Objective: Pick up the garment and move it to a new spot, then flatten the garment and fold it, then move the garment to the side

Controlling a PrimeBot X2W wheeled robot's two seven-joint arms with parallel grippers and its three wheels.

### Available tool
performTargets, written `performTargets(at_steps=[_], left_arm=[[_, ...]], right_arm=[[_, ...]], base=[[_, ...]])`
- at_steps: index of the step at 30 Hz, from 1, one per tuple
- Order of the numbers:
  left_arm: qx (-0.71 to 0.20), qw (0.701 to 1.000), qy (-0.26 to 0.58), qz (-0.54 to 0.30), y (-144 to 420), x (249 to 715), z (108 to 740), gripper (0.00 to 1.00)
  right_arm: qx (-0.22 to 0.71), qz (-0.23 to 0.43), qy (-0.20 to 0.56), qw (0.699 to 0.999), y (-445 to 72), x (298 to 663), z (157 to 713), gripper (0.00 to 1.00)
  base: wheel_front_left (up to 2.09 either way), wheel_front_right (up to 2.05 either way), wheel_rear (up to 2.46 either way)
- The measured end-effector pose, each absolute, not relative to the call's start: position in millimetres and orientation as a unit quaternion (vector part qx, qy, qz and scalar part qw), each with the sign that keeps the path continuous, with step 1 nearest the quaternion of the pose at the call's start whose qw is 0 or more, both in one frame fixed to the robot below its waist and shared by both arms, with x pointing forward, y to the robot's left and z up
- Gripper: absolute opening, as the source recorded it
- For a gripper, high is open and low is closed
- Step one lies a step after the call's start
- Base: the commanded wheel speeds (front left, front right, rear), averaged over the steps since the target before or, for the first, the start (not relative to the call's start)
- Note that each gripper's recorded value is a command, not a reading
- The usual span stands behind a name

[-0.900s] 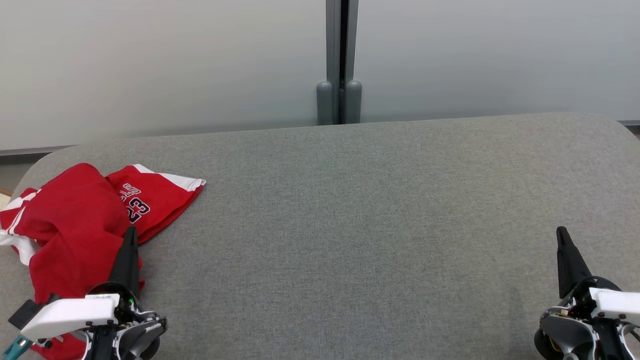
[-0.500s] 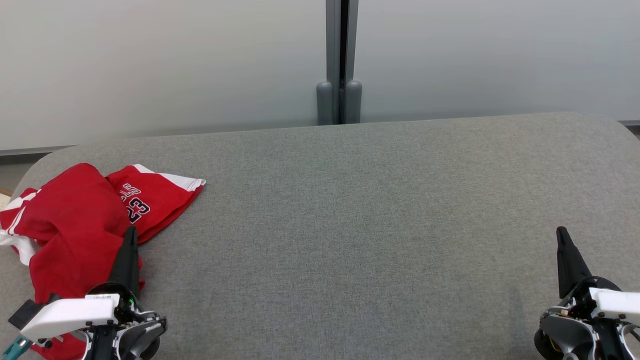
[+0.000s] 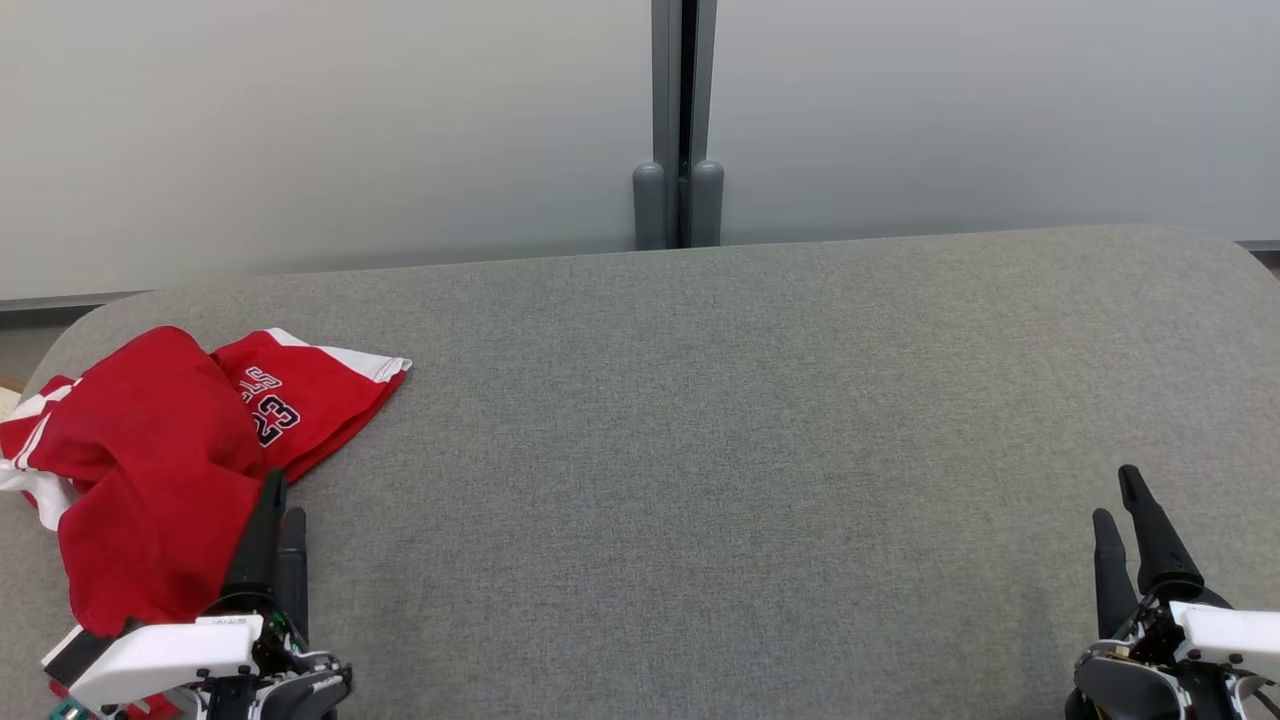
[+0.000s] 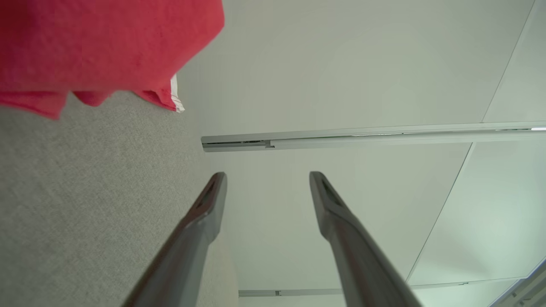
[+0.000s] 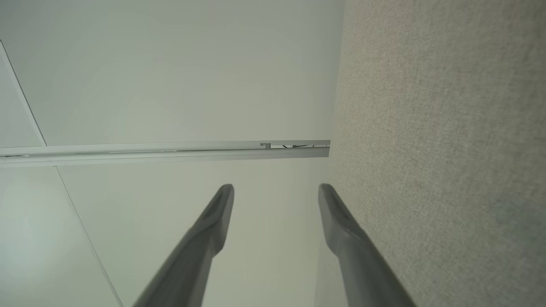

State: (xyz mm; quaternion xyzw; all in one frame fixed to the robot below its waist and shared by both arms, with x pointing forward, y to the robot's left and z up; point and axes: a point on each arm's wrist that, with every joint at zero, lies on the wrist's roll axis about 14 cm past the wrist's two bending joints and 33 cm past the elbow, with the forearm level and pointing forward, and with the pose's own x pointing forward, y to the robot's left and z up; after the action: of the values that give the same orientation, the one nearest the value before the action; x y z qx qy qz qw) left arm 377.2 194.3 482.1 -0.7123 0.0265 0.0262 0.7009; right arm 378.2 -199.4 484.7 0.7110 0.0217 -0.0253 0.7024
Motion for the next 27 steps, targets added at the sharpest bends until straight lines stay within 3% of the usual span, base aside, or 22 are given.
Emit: performTargets(at_steps=[7,27], left_arm=[[-0.705,0.708,0.023,0.019,187,381,487,1.0],[-0.539,0.843,-0.003,-0.011,175,392,518,1.0]], right_arm=[[0.701,-0.018,0.012,0.712,-202,380,493,1.0],[0.513,0.007,-0.014,0.858,-212,388,521,1.0]], base=[[0.0,0.0,0.0],[0.0,0.0,0.0]])
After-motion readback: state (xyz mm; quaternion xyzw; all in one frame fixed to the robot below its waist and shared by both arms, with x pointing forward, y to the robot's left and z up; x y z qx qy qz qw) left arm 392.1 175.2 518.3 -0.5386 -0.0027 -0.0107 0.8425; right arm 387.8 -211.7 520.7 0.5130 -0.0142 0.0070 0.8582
